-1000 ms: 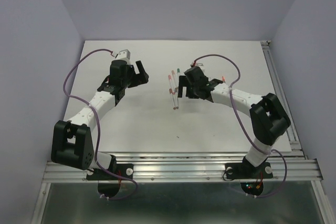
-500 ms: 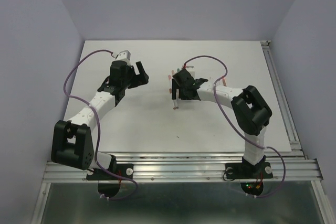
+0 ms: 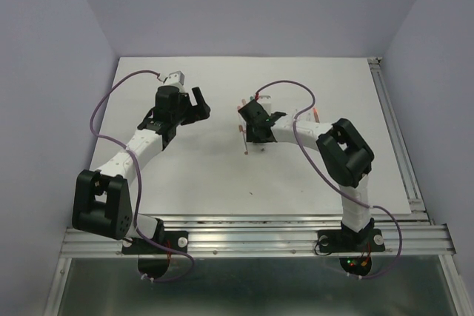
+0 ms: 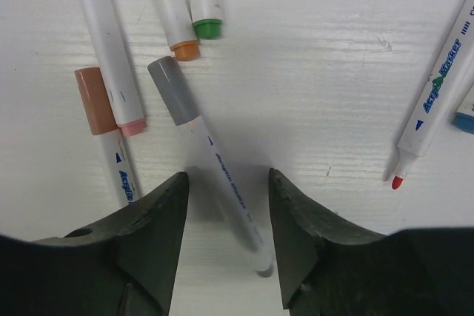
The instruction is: Open the pen caps
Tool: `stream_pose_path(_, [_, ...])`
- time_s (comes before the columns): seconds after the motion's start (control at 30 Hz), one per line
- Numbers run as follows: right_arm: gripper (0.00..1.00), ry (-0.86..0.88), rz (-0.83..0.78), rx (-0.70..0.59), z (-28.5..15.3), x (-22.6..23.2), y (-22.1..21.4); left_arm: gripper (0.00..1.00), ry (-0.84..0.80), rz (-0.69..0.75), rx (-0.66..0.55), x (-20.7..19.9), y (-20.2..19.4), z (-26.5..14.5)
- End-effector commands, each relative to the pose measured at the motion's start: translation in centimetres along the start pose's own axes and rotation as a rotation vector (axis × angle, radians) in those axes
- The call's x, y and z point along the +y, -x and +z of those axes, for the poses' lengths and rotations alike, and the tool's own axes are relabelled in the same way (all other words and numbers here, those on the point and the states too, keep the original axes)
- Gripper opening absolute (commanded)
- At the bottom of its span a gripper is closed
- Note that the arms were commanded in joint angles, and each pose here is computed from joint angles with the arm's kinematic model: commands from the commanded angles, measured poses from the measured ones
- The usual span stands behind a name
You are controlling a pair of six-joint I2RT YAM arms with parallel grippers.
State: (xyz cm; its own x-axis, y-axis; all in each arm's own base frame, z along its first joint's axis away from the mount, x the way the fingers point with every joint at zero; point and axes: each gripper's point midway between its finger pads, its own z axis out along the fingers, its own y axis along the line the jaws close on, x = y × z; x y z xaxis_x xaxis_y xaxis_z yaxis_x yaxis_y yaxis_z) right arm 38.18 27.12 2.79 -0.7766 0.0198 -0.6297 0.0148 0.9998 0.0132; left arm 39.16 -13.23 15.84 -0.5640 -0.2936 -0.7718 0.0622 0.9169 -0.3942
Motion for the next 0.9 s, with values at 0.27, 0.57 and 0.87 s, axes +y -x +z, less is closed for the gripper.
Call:
stream_pose_path(0.27, [0.23, 0.071, 0.031, 0.113, -1.2, -0.5, -6.0, 0.99, -0.025, -0.003, -0.042, -0.7, 1.0, -0.4])
stream_pose_path(0.57, [0.01, 0.198, 0.08, 0.159, -5.8, -3.5, -10.8, 0.99, -0.201, 0.002, -0.014, -3.9, 0.6, -1.0])
stream_pose_path(0.87, [0.01, 0.694, 0.03, -0.104, -14.9, 0.5, -6.1, 0.99, -0.392, 0.002, 0.034, -9.5, -1.4, -2.5])
